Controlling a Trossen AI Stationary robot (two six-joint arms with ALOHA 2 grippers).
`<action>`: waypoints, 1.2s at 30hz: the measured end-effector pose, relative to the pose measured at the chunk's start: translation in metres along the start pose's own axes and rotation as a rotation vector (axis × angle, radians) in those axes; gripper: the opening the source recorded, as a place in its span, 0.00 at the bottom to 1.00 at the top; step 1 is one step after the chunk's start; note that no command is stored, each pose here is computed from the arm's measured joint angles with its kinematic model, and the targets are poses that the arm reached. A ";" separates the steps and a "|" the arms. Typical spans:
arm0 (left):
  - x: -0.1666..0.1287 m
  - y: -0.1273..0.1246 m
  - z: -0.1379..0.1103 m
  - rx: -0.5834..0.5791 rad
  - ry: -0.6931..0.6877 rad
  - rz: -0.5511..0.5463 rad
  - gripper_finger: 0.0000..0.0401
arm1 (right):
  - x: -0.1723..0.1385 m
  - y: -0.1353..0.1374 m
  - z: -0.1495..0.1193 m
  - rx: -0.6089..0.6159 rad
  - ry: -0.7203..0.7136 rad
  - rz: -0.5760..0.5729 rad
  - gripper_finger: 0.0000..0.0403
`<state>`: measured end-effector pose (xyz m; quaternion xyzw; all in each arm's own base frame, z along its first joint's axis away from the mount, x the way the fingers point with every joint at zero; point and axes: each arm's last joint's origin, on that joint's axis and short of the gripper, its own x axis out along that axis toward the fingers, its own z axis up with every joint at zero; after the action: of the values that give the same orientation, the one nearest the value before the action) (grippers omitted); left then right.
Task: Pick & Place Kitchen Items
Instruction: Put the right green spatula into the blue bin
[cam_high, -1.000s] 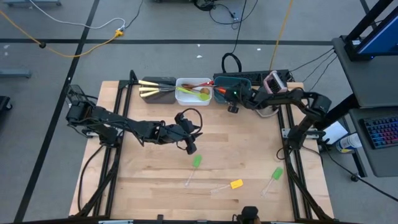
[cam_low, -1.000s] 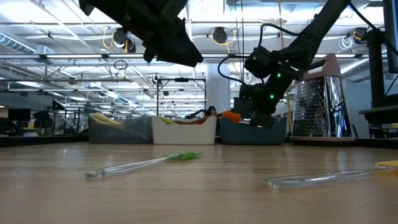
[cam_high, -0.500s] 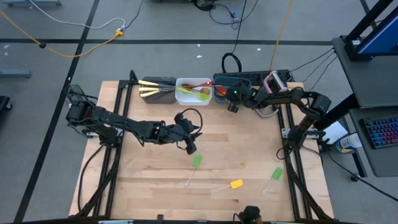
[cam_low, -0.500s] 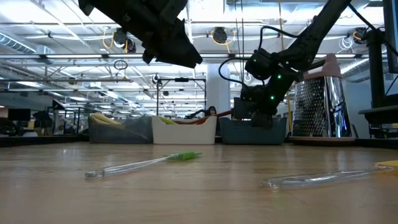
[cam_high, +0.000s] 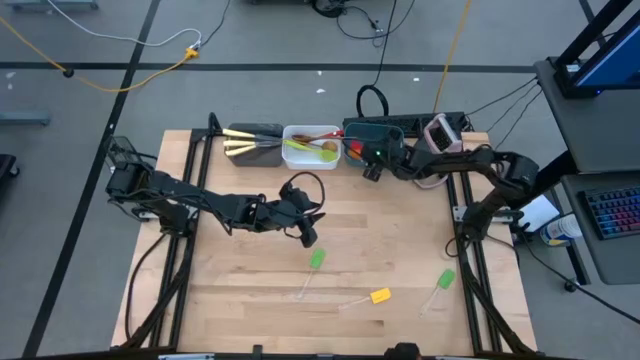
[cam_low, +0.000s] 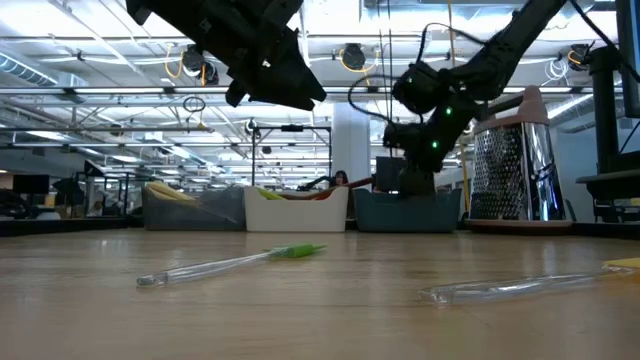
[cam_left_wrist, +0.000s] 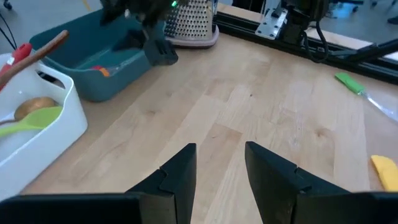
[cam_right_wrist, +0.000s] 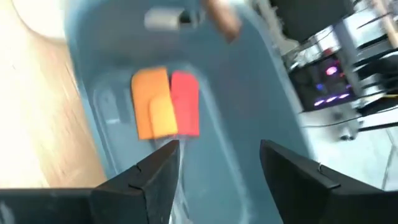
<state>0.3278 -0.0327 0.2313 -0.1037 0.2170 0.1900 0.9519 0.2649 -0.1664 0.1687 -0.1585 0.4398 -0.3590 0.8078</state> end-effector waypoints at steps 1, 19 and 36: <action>0.000 0.000 0.000 -0.010 0.000 0.000 0.35 | -0.006 0.000 0.004 0.009 -0.020 -0.005 0.54; -0.011 -0.021 -0.013 -0.092 0.091 -0.122 0.35 | -0.081 0.056 0.035 0.117 -0.339 0.618 0.50; -0.033 -0.048 -0.042 -0.096 0.289 -0.206 0.35 | -0.119 0.123 -0.024 -0.002 -0.778 0.856 0.50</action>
<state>0.3035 -0.0984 0.2146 -0.1970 0.3304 0.0850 0.9191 0.2569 0.0060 0.1559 -0.0877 0.1357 0.0848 0.9832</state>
